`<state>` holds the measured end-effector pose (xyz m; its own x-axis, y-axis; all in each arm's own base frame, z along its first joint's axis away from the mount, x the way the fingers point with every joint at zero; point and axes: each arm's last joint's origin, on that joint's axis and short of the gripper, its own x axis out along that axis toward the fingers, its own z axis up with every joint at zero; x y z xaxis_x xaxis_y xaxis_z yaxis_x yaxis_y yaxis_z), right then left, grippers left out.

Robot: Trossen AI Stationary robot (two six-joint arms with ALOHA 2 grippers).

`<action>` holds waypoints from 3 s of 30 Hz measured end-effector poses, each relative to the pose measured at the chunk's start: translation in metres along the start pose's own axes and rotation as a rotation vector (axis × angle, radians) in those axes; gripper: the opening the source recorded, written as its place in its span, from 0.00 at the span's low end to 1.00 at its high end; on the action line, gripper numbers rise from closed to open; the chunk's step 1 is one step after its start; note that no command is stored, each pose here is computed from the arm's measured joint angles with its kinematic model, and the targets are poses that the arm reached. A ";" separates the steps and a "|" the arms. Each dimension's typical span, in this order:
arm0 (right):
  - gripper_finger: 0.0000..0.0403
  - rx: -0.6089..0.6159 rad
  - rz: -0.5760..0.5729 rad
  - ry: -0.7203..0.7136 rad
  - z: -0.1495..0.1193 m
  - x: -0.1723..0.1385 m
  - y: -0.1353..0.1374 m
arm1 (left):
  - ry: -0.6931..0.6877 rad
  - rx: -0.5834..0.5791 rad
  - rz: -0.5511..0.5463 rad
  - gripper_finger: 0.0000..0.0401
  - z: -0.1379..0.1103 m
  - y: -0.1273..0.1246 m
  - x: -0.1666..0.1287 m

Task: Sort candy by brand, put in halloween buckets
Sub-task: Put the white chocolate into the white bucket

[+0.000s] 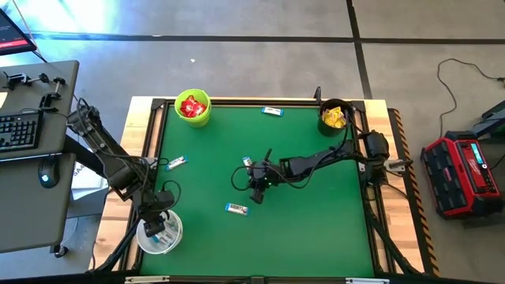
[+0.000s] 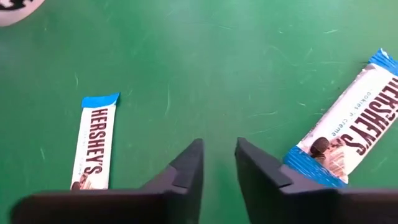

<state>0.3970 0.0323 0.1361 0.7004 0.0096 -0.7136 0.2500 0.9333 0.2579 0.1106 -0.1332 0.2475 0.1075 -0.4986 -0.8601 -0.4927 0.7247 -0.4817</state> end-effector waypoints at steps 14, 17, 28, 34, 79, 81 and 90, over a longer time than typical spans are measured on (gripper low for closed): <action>0.51 0.110 -0.059 -0.014 0.009 -0.015 -0.006 | -0.140 0.140 -0.032 0.36 -0.004 -0.022 -0.041; 0.51 0.131 -0.093 -0.014 0.021 -0.032 -0.019 | -0.189 0.168 -0.038 0.36 -0.003 -0.024 -0.046; 0.51 0.152 -0.252 -0.017 0.059 -0.098 -0.108 | -0.364 0.268 0.022 0.36 0.023 -0.019 -0.055; 0.51 0.102 -0.216 -0.012 0.066 -0.115 -0.162 | -0.468 0.341 0.091 0.36 0.046 -0.012 -0.064; 0.47 0.577 -0.353 -0.065 0.033 -0.091 -0.310 | -0.967 0.063 0.083 0.36 0.120 0.016 -0.115; 0.46 0.465 -0.364 -0.005 0.039 -0.094 -0.309 | -0.967 0.063 0.083 0.36 0.120 0.016 -0.115; 0.51 -0.034 -0.310 0.169 0.062 -0.105 -0.307 | -0.968 0.058 0.082 0.36 0.120 0.016 -0.115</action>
<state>0.2885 -0.2773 0.1720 0.4735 -0.2194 -0.8530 0.4090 0.9125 -0.0077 0.1943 -0.0073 0.3189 0.7509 0.1422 -0.6450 -0.4896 0.7753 -0.3990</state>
